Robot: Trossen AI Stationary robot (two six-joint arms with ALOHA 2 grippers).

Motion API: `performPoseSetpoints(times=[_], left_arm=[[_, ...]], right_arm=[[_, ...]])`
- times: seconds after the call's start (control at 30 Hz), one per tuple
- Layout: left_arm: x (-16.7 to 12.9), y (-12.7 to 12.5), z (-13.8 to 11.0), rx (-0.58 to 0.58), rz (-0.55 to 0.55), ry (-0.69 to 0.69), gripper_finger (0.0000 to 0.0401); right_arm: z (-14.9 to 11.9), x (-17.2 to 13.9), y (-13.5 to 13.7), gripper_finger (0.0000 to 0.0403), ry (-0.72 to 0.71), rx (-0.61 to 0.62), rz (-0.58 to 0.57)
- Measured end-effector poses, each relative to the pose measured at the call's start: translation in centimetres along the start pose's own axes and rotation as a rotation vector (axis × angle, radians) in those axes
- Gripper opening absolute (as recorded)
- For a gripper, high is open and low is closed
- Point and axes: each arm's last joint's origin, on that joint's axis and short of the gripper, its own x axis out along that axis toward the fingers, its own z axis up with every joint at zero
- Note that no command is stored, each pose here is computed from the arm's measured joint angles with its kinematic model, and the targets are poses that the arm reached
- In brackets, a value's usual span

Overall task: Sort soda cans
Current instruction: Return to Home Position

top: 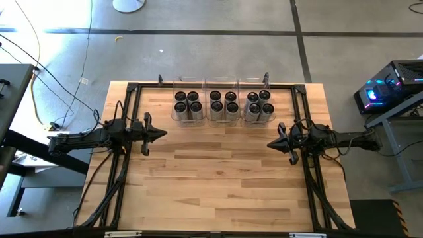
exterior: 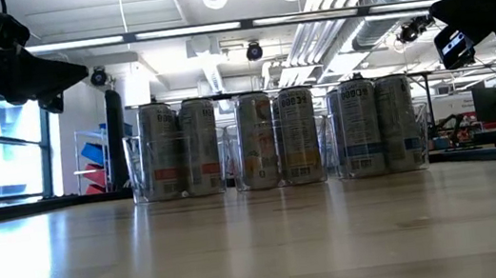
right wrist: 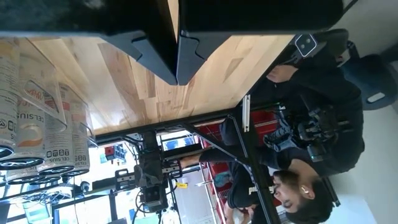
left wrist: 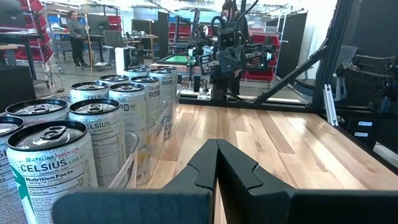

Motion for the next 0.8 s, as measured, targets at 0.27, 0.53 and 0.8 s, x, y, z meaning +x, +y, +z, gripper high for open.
performPoseSetpoints(times=[0.27, 0.53, 0.8], left_arm=[[0.0, 0.0, 0.0, 0.0, 0.0, 0.0, 0.0], [0.0, 0.0, 0.0, 0.0, 0.0, 0.0, 0.0], [0.0, 0.0, -0.01, 0.0, 0.0, 0.0, 0.0]], right_arm=[[0.0, 0.0, 0.0, 0.0, 0.0, 0.0, 0.0], [0.0, 0.0, 0.02, 0.0, 0.002, 0.0, 0.007], [0.0, 0.0, 0.02, 0.0, 0.001, 0.0, 0.006]])
